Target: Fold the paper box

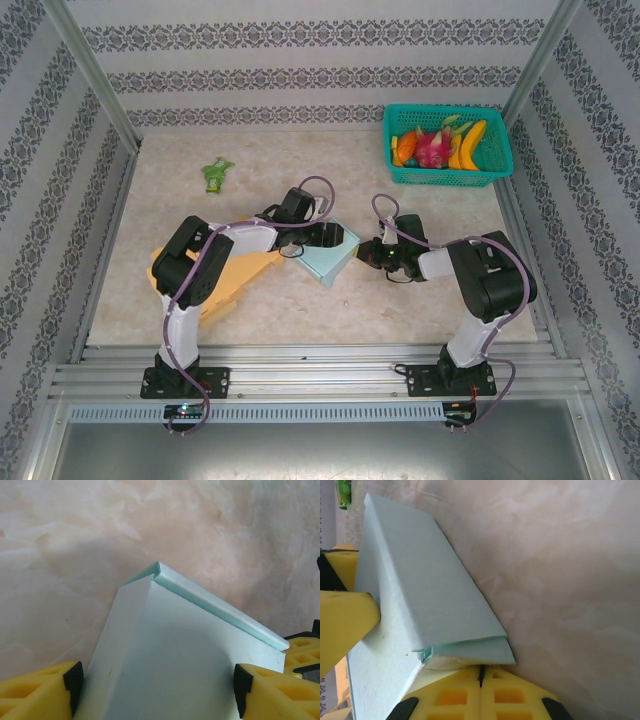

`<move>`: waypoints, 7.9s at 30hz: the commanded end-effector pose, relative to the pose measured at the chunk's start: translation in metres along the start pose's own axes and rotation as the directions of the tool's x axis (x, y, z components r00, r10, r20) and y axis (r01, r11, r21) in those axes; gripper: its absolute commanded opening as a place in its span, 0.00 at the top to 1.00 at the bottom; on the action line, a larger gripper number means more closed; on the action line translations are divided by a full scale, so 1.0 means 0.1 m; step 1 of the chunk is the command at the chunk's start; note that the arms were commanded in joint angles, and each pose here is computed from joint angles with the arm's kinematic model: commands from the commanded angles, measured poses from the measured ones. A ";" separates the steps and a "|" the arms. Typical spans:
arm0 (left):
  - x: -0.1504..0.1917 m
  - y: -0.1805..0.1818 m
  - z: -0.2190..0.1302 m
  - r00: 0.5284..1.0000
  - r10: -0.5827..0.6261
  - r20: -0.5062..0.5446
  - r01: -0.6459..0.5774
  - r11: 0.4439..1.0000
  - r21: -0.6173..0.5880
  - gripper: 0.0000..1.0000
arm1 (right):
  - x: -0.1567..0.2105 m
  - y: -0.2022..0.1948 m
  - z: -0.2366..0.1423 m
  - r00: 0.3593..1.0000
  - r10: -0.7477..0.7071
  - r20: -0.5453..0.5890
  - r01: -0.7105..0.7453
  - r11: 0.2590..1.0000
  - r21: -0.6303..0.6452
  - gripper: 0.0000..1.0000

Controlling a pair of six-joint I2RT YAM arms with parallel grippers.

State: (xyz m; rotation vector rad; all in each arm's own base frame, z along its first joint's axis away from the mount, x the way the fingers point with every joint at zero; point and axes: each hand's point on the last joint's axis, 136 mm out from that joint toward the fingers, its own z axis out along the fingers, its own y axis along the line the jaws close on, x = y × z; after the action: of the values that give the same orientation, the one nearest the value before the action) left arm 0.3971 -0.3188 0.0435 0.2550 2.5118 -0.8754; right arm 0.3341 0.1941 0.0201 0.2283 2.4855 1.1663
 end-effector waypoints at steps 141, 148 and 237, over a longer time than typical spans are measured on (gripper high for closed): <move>0.16 -0.36 0.12 0.995 0.091 -0.050 -0.087 0.994 0.067 0.18 | -0.23 -0.26 0.26 0.998 -0.015 -0.055 0.019 0.997 0.074 1.00; 0.34 -0.83 0.31 0.987 0.131 -0.097 -0.111 0.976 0.187 0.18 | -0.22 -0.21 0.27 0.998 -0.028 -0.057 0.031 0.998 0.050 1.00; 0.04 -0.38 -0.43 0.950 -0.144 0.278 0.191 0.970 -0.151 0.20 | -0.62 0.46 -0.17 0.942 -0.333 -0.051 0.336 0.917 0.213 0.54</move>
State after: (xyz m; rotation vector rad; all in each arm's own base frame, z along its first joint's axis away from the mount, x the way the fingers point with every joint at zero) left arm 0.3400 -0.2988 0.0513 -0.2017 2.4721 -0.6054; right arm 0.3859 0.1864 0.0590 -0.1899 2.5897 0.6490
